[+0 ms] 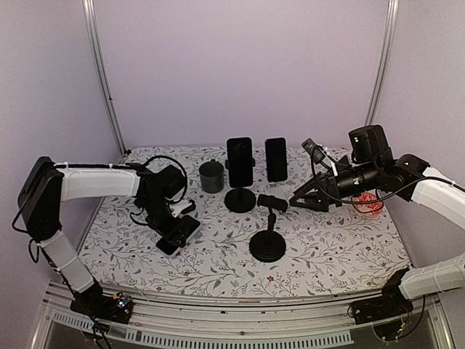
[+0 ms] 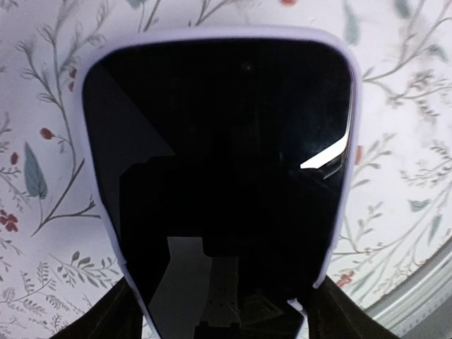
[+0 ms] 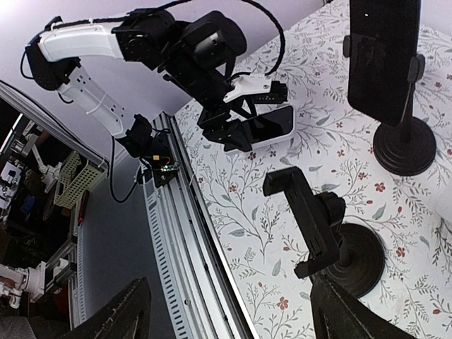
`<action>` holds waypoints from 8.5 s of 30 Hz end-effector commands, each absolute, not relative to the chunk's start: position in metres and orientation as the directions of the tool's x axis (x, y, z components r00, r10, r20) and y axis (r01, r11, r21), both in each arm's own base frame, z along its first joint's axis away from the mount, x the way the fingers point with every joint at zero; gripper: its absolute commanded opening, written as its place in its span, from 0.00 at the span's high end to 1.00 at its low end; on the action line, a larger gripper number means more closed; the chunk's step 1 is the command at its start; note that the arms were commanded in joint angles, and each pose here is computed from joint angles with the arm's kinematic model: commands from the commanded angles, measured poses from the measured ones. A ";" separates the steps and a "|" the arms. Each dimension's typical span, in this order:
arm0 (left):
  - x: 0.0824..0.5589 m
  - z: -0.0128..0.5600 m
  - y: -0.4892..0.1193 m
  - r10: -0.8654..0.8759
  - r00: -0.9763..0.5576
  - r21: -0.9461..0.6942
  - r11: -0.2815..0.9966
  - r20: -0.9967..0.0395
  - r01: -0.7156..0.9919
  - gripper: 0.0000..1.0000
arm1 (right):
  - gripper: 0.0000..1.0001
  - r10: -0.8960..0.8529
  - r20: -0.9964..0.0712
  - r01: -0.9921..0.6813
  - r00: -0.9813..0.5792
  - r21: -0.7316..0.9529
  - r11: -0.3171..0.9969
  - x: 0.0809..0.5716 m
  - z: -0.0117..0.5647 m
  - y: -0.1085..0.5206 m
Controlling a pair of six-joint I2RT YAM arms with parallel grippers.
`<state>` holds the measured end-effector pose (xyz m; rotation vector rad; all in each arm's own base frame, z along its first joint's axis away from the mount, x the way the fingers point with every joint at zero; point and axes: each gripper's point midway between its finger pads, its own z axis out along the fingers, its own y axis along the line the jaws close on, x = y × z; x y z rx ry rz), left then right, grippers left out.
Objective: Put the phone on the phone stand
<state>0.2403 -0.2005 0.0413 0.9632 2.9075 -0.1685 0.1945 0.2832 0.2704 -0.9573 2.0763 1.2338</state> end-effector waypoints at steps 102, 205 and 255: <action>0.121 0.384 -0.414 0.327 -0.279 -0.326 -0.098 -0.903 0.940 0.90 | 1.00 -0.229 -0.903 -0.898 -0.364 0.405 -0.170 0.128 0.412 0.366; 0.098 0.357 -0.383 0.334 -0.279 -0.351 -0.177 -0.900 0.919 1.00 | 1.00 -0.302 -0.811 -0.857 -0.501 0.514 0.040 0.191 0.246 0.326; 0.165 0.300 -0.420 0.291 -0.278 -0.380 -0.402 -0.916 0.833 1.00 | 1.00 -0.402 -0.816 -0.814 -0.416 0.531 -0.234 0.122 0.299 0.370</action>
